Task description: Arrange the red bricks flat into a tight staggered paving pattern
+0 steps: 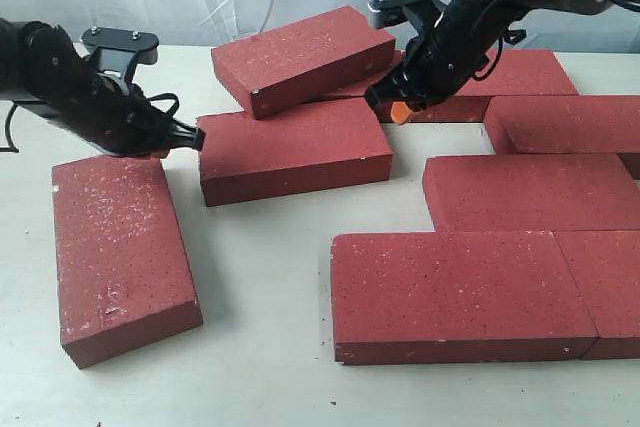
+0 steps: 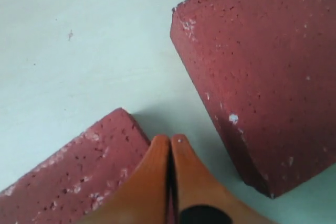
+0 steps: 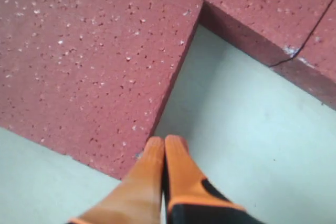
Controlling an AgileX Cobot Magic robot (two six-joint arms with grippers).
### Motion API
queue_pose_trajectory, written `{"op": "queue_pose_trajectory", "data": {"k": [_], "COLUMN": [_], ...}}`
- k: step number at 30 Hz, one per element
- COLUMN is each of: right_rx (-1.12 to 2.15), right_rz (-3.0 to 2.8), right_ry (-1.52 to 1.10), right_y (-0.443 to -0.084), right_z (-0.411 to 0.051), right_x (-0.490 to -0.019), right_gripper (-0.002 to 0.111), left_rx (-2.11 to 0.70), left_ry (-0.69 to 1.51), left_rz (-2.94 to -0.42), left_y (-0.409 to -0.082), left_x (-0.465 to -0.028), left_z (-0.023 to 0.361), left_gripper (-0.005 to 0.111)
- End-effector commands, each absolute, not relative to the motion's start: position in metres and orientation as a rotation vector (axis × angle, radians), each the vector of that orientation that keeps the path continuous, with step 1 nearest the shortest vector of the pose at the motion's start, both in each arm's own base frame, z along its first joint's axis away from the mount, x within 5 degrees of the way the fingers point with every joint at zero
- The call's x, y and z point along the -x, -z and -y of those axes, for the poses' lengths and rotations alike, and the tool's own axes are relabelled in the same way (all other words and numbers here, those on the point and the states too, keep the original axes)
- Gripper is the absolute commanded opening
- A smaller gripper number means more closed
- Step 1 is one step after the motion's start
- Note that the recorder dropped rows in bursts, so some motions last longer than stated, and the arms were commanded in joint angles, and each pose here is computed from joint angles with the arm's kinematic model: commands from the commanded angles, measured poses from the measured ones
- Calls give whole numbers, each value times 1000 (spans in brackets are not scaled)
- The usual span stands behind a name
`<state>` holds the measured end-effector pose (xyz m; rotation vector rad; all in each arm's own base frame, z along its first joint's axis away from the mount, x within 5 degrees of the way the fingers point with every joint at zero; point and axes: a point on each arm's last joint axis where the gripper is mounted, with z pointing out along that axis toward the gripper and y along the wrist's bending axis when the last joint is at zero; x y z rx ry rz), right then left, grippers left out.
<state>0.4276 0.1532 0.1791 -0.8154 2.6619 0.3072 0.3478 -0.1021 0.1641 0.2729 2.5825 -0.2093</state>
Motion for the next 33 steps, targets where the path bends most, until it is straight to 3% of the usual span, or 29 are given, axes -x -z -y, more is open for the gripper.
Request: {"op": "queue_pose_trajectory", "data": {"k": [1, 21, 33], "right_rx": [790, 797, 807], "right_rz": [-2635, -2674, -2743], "right_ry": [-294, -287, -311], "right_y": [-171, -150, -148], "right_z": [-152, -153, -146], "right_x": [-434, -437, -432], "right_gripper": [-1, -1, -1], "left_rx": [-270, -268, -315], "left_ry": [219, 263, 284], "left_rz": [-2570, -2632, -2579], "left_y": [-163, -130, -136], "left_x": [-360, -378, -380], "left_z": [107, 117, 136], "left_gripper": [0, 0, 0]}}
